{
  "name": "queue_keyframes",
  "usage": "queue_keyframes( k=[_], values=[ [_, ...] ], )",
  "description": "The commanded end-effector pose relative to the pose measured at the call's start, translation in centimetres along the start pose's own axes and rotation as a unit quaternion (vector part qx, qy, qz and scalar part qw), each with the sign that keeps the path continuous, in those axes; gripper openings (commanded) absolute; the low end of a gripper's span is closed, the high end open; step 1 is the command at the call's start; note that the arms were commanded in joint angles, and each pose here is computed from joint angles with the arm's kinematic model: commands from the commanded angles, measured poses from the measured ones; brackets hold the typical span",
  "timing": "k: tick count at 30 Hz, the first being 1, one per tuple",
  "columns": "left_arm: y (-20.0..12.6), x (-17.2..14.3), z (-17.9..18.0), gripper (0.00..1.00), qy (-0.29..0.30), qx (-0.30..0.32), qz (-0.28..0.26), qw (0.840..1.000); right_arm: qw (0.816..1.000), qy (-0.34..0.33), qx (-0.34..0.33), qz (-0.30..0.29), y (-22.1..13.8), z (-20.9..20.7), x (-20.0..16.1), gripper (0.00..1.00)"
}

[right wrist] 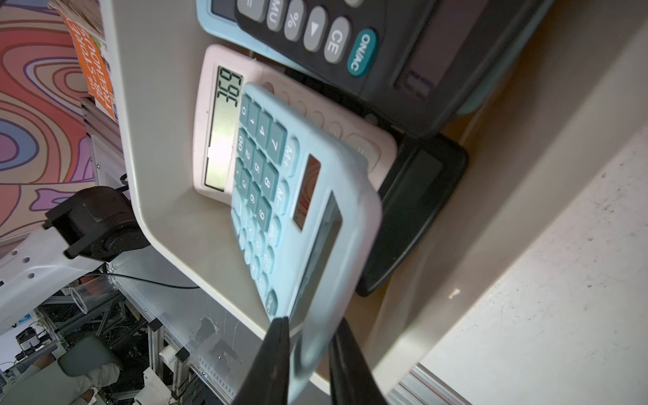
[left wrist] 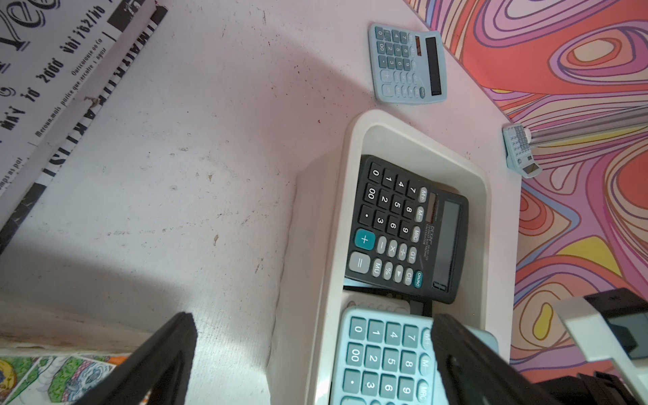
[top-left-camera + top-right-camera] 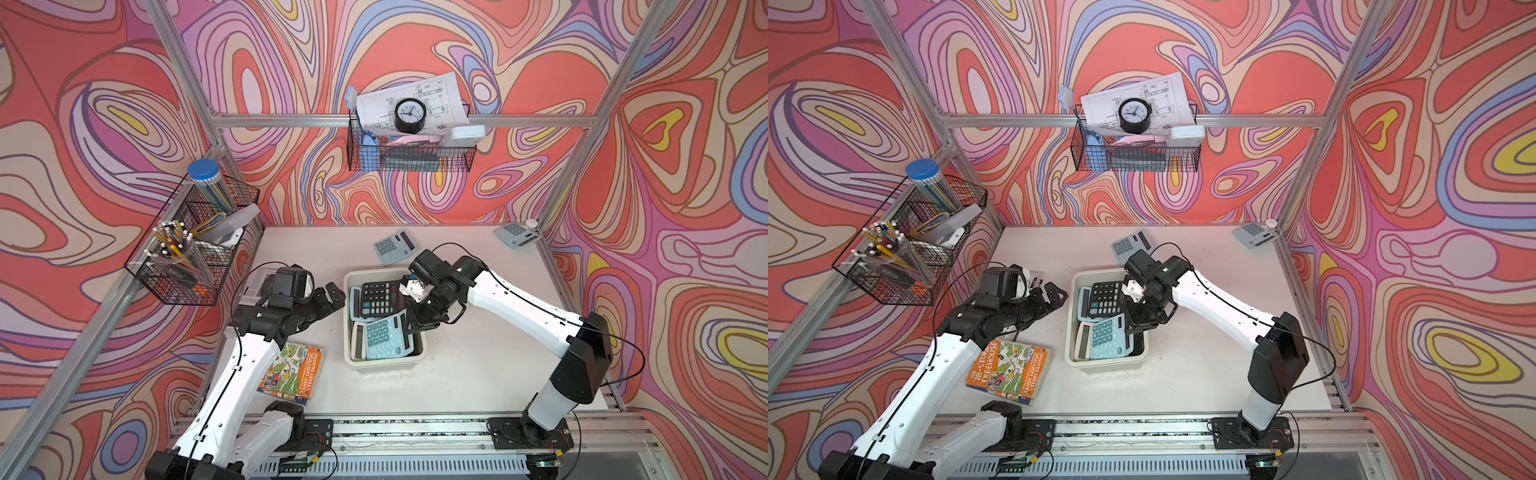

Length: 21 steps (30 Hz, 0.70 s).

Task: Put the calculator in the storage box
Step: Place the calculator in the storage box.

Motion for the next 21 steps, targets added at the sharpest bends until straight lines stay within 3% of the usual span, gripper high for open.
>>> queue_keyframes(
  k=[1,4,9,12,16,21],
  values=[
    [0.4,-0.1,0.4,0.98,0.005,0.002,0.004,1.000,1.000,-0.010,-0.014,-0.006,-0.5,-0.1,0.5,0.22],
    [0.5,-0.1,0.4,0.99,0.006,0.003,0.005,1.000,1.000,-0.011,-0.023,-0.012,-0.9,-0.2,0.6,0.22],
    [0.8,-0.1,0.3,0.99,0.005,-0.001,0.011,1.000,0.998,-0.013,-0.045,-0.033,-1.9,-0.4,0.9,0.31],
    [1.0,-0.1,0.0,0.99,0.007,-0.011,0.015,1.000,0.996,-0.016,-0.070,-0.061,-3.0,-0.7,1.3,0.43],
    [0.9,0.2,-1.1,0.99,0.016,-0.040,0.013,0.999,0.990,-0.009,-0.090,-0.110,-4.3,-1.5,2.4,0.71],
    [0.0,1.4,-3.1,0.99,0.036,-0.063,0.003,0.997,0.983,0.028,-0.104,-0.152,-5.7,-3.6,3.7,0.87]
  ],
)
Point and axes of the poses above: each gripper's point midway between its finger pads, its own y axis out along the fingers, its own z axis along the line the jaws close on, x = y × z, the point moved 4 cm from there along -y, back along the fingers, and after that the axes turned 9 degrees about -y, right-handed, at the moved point
